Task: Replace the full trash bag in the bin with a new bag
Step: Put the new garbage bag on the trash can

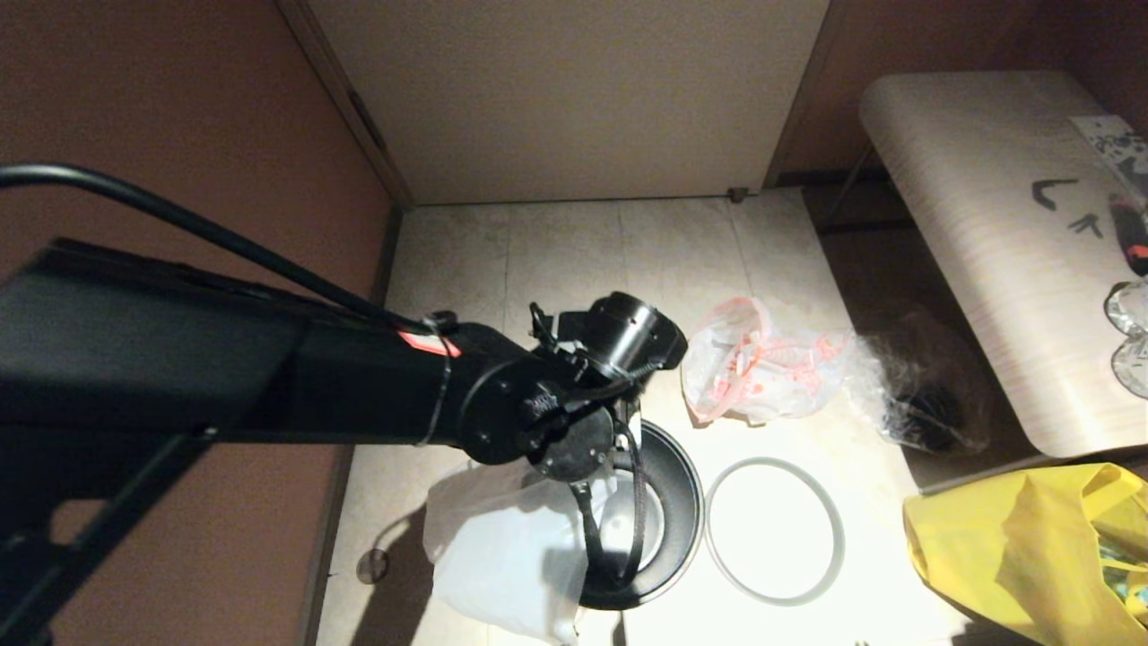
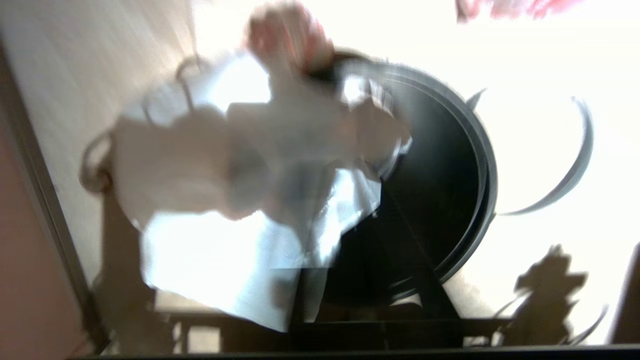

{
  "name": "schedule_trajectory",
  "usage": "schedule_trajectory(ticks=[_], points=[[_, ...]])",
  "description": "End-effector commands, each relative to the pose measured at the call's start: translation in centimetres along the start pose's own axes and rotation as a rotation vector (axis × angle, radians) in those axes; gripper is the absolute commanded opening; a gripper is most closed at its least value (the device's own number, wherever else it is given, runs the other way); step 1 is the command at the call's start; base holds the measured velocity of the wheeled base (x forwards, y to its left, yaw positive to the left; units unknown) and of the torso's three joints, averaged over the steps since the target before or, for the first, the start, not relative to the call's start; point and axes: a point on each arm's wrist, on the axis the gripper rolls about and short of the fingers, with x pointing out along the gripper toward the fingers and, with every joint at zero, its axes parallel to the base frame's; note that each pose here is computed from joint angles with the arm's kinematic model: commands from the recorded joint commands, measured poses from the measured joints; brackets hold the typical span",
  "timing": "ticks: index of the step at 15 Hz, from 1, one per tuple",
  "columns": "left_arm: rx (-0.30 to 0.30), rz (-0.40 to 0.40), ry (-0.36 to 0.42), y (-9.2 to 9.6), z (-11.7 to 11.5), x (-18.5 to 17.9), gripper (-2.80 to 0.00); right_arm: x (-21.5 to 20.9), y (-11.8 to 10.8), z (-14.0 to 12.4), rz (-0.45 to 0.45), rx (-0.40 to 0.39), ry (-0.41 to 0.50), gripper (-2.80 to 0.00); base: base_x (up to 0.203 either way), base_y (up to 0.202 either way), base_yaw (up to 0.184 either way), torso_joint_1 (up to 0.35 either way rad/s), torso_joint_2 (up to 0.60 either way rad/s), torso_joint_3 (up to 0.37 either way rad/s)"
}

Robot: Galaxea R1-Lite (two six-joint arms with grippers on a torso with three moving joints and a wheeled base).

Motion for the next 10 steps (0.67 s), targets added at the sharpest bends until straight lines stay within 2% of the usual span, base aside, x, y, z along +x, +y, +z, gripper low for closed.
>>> schedule_trajectory(ticks=[1,3,10], points=[[-0.085,-0.035,-0.100,2.3,3.3,-4.2,-2.80,0.0,0.0,0.0,0.001,-0.001,0.001,-2.80,0.000,0.000,0.000,0.000,0.00,0.000],[-0.106,-0.039,-0.140,2.9,4.5,-5.2,-2.80,0.0,0.0,0.0,0.001,-0.001,0.001,-2.80,0.000,0.000,0.000,0.000,0.00,0.000],[-0.108,-0.035,-0.133,3.0,4.2,-5.2,-2.80,0.0,0.0,0.0,0.002,-0.004,0.001,-2.80,0.000,0.000,0.000,0.000,0.00,0.000]])
